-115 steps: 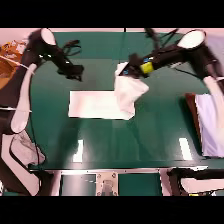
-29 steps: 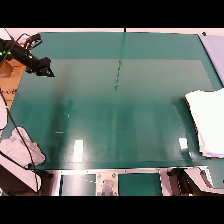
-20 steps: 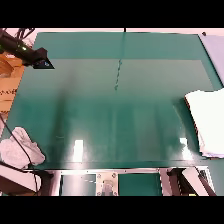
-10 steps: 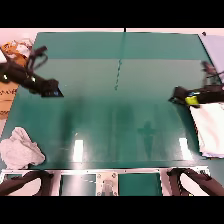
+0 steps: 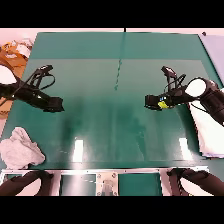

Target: Fold the shirts.

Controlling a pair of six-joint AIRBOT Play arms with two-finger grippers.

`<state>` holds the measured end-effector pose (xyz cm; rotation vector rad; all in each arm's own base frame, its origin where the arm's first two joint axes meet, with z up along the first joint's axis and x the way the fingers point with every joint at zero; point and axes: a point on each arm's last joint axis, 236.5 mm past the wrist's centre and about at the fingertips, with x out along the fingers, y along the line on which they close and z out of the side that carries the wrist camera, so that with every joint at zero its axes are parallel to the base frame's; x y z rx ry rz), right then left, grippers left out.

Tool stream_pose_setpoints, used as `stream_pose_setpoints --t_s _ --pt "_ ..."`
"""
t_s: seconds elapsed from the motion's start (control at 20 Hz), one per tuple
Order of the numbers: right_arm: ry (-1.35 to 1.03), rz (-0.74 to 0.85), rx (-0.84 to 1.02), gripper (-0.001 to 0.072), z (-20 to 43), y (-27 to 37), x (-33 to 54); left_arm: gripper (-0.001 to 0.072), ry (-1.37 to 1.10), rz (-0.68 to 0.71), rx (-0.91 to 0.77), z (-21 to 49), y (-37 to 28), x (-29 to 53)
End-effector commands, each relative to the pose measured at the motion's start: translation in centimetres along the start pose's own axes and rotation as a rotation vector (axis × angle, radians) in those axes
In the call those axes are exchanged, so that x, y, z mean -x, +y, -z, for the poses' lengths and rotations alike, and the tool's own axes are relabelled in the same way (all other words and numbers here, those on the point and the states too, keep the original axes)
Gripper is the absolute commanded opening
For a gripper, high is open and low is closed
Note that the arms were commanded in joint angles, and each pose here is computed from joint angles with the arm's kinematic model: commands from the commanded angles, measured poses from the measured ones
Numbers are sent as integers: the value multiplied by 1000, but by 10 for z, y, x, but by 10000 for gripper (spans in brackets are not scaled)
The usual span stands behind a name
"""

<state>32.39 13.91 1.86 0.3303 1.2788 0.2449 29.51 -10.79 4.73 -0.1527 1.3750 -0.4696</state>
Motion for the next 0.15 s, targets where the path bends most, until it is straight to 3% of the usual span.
stream_pose_setpoints --t_s 0.0,0.1 --pt "4 -3 8 12 1 3 -3 24 0 -7 24 1 2 -1" --pt "4 -3 8 13 1 3 -3 24 -9 -10 23 -1 2 -1"
